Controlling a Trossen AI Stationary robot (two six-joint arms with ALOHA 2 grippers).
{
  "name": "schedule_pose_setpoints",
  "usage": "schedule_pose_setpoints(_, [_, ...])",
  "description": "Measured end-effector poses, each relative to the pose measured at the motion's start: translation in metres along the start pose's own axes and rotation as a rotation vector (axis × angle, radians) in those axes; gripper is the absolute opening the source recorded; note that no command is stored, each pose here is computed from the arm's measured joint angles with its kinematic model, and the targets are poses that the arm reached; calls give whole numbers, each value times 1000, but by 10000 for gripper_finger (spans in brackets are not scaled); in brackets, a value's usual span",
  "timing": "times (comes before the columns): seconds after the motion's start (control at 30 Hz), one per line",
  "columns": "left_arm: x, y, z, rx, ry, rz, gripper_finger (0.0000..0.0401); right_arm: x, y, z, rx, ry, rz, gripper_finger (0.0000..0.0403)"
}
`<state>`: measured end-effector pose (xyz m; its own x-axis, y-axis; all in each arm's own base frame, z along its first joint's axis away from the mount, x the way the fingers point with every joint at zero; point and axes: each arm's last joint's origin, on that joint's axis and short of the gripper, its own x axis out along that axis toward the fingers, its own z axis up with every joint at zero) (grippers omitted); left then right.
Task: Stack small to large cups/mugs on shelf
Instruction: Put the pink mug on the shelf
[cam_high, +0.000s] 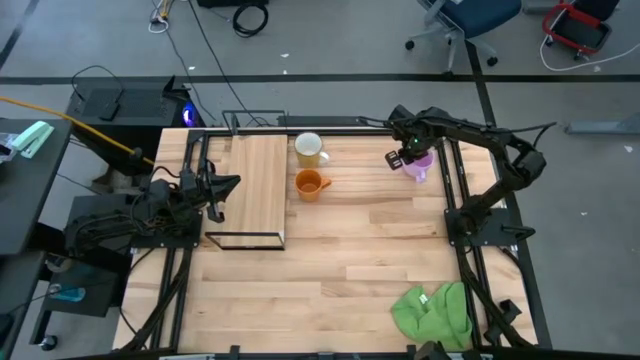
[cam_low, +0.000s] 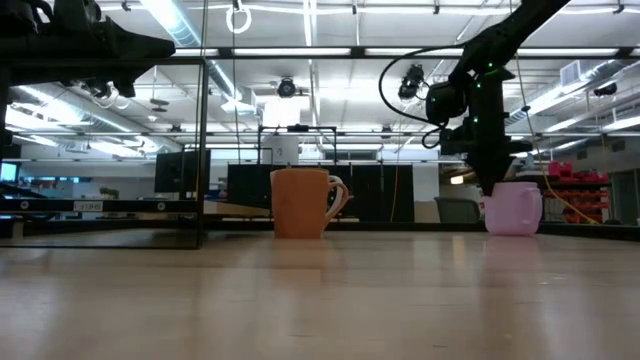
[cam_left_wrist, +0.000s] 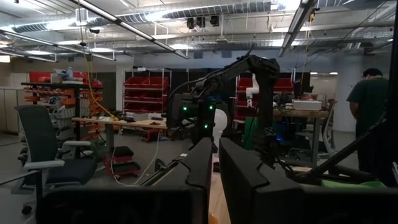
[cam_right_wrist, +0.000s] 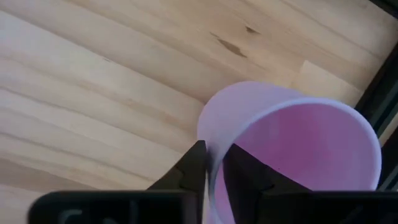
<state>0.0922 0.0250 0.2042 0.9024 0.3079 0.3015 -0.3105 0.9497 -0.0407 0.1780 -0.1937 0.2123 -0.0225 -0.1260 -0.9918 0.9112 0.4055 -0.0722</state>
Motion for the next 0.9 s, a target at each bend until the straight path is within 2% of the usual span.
schedule_pose_setpoints(0.13, [0, 0, 0, 0, 0, 0, 35, -1, 0, -1, -21, -5, 3, 11])
schedule_pose_setpoints(0.27, [0, 0, 0, 0, -1, 0, 30, -7, 1, -3, -50, -23, 14, 14])
schedule_pose_setpoints(0.37, [0, 0, 0, 0, 0, 0, 31, -15, 6, -8, -108, -34, 80, 8])
schedule_pose_setpoints(0.6, [0, 0, 0, -1, 0, 0, 36, -44, 42, -38, -419, -67, 345, 5])
schedule_pose_setpoints(0.73, [0, 0, 0, -1, 0, 0, 32, -65, 71, -58, -607, -123, 404, 5])
schedule_pose_setpoints(0.9, [0, 0, 0, -1, 0, 0, 26, -92, 111, -74, -778, -186, 446, 5])
